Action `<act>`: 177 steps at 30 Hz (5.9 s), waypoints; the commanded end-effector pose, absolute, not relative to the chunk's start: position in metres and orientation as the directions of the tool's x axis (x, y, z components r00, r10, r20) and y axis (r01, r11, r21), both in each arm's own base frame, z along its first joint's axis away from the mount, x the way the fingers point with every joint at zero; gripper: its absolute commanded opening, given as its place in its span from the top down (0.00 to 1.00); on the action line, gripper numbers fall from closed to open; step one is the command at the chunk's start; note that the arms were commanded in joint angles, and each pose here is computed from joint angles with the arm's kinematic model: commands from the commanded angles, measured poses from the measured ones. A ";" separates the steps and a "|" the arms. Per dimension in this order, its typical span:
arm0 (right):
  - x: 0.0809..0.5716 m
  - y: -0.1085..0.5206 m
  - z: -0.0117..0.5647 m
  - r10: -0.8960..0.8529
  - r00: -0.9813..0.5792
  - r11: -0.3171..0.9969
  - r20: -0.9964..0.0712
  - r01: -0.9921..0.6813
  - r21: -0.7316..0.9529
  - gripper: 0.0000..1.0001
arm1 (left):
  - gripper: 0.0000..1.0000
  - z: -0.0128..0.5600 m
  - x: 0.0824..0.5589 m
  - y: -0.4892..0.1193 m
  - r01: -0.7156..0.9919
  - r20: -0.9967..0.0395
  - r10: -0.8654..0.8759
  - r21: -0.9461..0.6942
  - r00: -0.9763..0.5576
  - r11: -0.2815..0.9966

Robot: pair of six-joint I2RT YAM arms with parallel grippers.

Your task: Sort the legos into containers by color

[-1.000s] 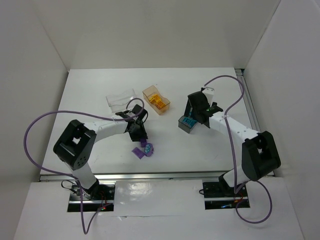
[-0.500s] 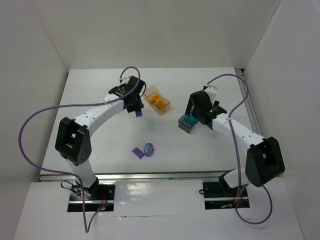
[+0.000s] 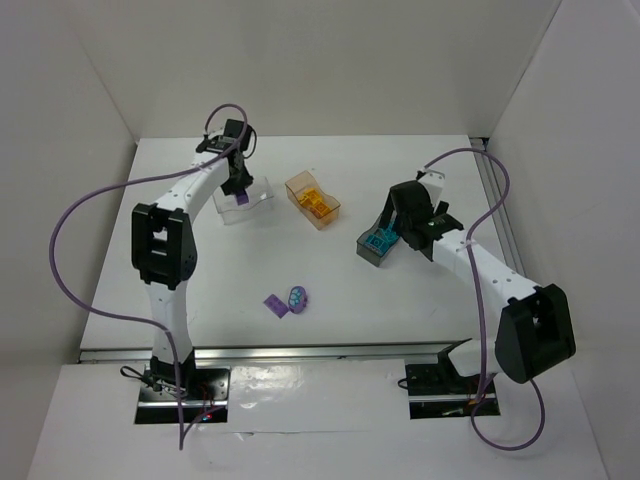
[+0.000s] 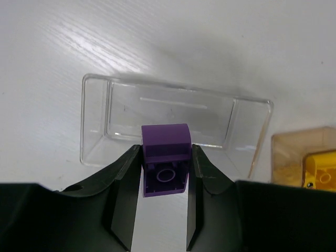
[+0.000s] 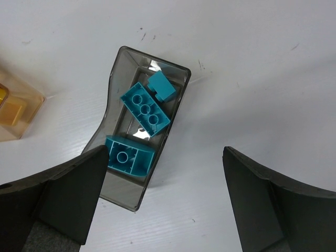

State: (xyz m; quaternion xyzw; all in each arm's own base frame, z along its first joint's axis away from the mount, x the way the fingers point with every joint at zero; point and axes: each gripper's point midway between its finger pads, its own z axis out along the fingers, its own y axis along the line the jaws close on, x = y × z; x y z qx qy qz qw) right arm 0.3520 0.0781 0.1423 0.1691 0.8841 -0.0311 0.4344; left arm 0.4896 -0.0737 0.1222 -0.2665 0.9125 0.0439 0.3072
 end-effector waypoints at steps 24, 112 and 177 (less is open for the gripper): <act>0.332 0.100 0.141 0.270 -0.584 0.960 -0.765 0.228 0.164 0.04 | 0.19 0.104 0.293 -0.170 -0.266 -0.413 -0.318 -0.180 -0.853 0.947; 0.340 0.124 0.161 0.236 -0.570 0.971 -0.787 0.161 0.174 0.04 | 0.77 0.166 0.440 -0.060 -0.584 -0.554 -0.561 -0.156 -0.616 0.796; 0.327 0.136 0.172 0.215 -0.568 0.976 -0.794 0.149 0.157 0.04 | 0.15 0.026 0.198 -0.260 0.269 -0.210 0.264 0.006 -0.941 0.963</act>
